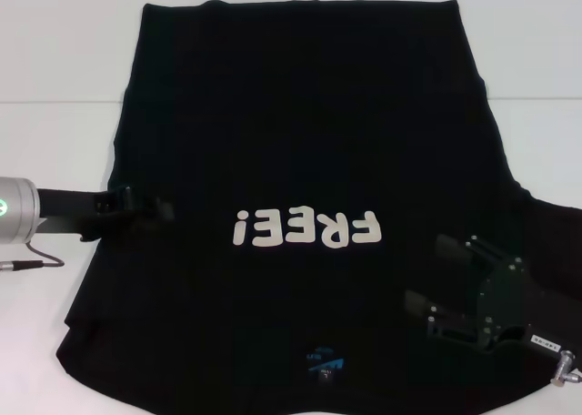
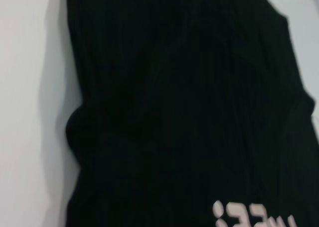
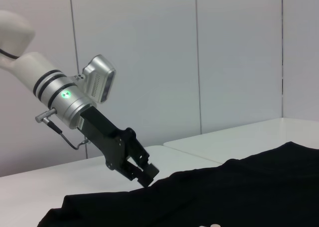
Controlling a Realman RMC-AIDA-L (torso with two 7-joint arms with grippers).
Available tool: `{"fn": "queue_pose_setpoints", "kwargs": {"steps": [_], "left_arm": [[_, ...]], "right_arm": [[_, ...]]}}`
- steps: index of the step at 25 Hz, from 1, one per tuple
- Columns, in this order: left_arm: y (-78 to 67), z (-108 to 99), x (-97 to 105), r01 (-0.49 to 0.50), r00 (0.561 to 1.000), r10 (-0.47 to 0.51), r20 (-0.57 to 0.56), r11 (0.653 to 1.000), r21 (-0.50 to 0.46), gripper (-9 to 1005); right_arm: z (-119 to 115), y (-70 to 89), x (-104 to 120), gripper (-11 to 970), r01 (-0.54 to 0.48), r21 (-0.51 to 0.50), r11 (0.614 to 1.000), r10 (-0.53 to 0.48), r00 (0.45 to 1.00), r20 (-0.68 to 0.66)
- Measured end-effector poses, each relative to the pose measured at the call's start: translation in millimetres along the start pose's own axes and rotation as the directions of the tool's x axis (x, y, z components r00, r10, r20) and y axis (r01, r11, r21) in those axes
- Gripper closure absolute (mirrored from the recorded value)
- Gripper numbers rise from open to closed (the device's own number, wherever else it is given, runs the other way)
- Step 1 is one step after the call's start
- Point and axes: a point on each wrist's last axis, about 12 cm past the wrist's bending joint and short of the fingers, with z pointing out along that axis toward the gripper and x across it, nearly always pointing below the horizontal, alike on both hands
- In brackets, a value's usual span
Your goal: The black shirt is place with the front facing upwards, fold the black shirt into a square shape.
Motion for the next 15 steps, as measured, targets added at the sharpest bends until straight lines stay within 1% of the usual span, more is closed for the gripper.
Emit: {"fn": "queue_pose_setpoints", "kwargs": {"steps": [4,6,7,8,9,11,13,14,15], "left_arm": [[5.8,-5,5,-0.049,0.997,0.045,0.065,0.997,0.054,769],[6.5,-7,10,-0.092,0.993,0.085,0.082,0.991,0.093,705],[5.1,-7,13,-0.142,0.988,0.132,0.085,0.982,0.122,673],[2.9,-8,17,-0.199,0.978,0.186,0.091,0.968,0.154,550],[0.3,-8,21,-0.266,0.963,0.250,0.101,0.945,0.190,427],[-5.8,-7,35,-0.407,0.913,0.382,0.141,0.875,0.262,359],[-11.0,-4,51,-0.547,0.837,0.502,0.220,0.781,0.300,291],[-11.8,-2,60,-0.613,0.789,0.553,0.267,0.733,0.295,257],[-12.2,0,71,-0.688,0.724,0.607,0.328,0.669,0.280,223]], "right_arm": [[-1,0.4,1,30,-0.002,0.002,1.000,0.002,1.000,-0.001],[-1,0.4,1,30,-0.003,0.006,1.000,0.003,1.000,0.000],[-2,0.3,1,30,-0.004,0.008,1.000,0.004,1.000,0.002],[-2,0.2,1,30,-0.005,0.010,1.000,0.005,1.000,0.002],[-3,0.2,1,30,-0.005,0.011,1.000,0.005,1.000,0.002],[-4,-1.1,1,30,-0.002,0.018,1.000,0.002,1.000,0.001],[-4,-2.1,1,30,-0.002,0.026,1.000,0.002,1.000,0.001],[-6,-3.3,1,30,-0.002,0.037,0.999,0.002,1.000,0.000],[-8,-4.4,1,30,-0.003,0.050,0.999,0.003,1.000,0.001]]}}
